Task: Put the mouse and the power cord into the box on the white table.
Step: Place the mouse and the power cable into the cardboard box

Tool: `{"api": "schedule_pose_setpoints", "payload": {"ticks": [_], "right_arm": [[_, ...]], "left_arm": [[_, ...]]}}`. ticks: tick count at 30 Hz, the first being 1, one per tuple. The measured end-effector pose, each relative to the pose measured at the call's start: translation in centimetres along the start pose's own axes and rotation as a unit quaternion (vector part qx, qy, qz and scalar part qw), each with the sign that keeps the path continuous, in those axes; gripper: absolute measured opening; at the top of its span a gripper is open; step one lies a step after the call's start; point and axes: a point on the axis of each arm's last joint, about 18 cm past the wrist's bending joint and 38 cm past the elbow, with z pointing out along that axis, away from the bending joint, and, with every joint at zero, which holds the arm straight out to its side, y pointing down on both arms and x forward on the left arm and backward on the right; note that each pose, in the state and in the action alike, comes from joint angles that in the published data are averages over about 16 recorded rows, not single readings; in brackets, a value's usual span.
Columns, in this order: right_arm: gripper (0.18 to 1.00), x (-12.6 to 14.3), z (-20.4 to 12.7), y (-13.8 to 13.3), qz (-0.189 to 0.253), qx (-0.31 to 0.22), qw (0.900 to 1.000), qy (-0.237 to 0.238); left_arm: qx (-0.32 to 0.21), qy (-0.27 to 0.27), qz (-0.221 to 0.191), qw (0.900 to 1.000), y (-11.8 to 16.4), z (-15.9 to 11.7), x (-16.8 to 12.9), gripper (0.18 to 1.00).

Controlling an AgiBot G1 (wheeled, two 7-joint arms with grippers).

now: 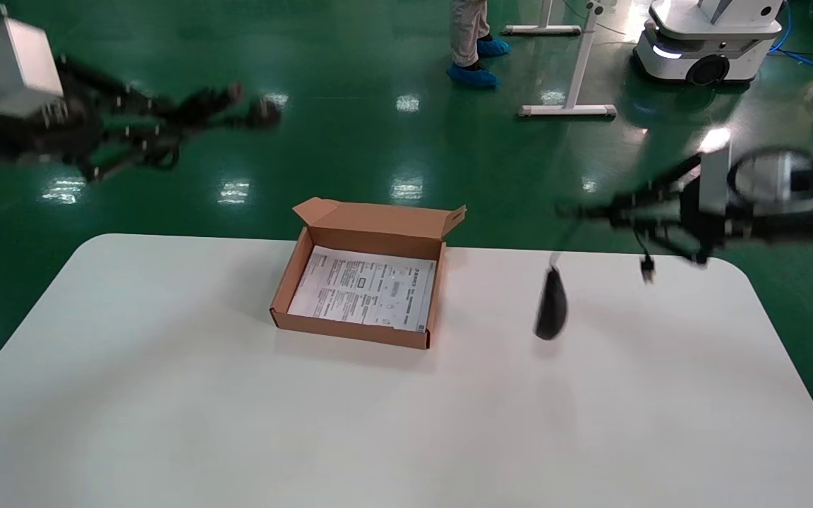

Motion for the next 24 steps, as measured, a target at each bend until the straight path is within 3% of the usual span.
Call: {"api": "schedule_pose_setpoints", "payload": {"ticks": [5,10,17,24], "right_arm": [[0.213,3.6,1.7,-3.8,-0.021,0.034,0.999,0.033],[0.212,5.1,5.6,-6.8,-0.036,0.062,0.997,0.04],[0.212,4.3,12.2,-9.5,-0.045,0.086,0.995,0.022],[0.212,2.3,17.0,-10.5,-0.047,0.089,0.995,0.001]], "left_arm": [[0.04,-0.063,0.021,0.997,-3.3,-0.1,-3.3,0.235],[0.053,-0.09,0.035,0.9939,-5.3,0.7,-4.8,0.235],[0.05,-0.101,0.039,0.9929,-5.7,1.8,-5.3,0.235],[0.032,-0.093,0.033,0.9946,-4.6,2.3,-4.9,0.235]]}}
